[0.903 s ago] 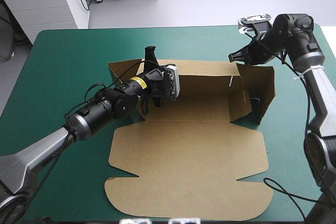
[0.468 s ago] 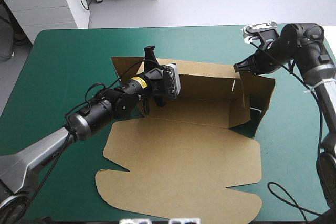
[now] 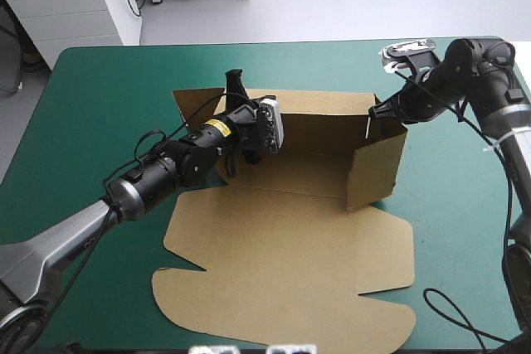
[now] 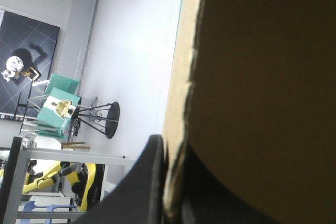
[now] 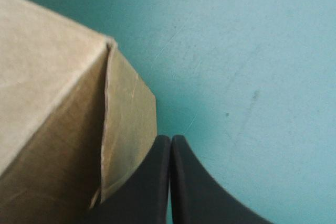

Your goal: Fold the box

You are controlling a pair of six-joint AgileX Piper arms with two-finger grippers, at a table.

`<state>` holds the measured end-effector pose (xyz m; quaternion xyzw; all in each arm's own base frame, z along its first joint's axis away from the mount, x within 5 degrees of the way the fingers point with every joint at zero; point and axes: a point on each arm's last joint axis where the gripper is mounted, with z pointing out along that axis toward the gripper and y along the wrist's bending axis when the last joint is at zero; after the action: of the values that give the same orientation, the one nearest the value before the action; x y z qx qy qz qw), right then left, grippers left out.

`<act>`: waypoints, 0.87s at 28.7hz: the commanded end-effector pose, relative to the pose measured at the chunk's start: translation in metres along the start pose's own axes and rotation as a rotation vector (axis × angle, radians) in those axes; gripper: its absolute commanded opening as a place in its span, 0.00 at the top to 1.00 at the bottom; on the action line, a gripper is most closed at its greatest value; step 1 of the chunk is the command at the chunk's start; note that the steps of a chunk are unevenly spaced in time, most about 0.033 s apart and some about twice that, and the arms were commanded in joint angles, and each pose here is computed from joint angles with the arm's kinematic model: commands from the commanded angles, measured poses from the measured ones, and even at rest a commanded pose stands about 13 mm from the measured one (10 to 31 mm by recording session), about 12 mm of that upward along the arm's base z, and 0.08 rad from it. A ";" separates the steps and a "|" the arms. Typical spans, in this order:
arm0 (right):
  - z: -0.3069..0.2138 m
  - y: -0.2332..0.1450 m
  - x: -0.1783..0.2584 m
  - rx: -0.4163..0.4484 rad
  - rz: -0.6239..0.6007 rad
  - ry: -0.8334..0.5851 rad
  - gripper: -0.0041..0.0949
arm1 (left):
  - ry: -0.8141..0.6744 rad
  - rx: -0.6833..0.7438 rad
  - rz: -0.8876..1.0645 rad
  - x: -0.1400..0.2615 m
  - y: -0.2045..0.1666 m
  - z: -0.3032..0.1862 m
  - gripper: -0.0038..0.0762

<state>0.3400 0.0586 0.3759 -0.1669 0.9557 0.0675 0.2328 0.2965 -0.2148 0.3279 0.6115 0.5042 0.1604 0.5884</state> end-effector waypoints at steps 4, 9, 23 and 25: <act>-0.019 0.006 -0.001 -0.070 -0.001 -0.060 0.98 | -0.031 -0.172 -0.042 -0.007 0.031 -0.014 0.96; -0.024 0.009 -0.002 -0.096 -0.005 -0.082 0.98 | -0.011 -0.166 -0.044 0.001 0.033 -0.014 0.96; -0.049 0.015 0.003 -0.113 -0.022 -0.148 0.57 | 0.004 -0.135 -0.038 0.005 0.032 -0.014 0.96; -0.050 0.017 0.003 -0.138 -0.026 -0.156 0.51 | 0.004 -0.134 -0.038 0.005 0.031 -0.014 0.96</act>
<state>0.3245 0.0636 0.3953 -0.1816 0.9409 0.1216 0.2585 0.3048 -0.2026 0.3275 0.6054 0.5141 0.1745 0.5821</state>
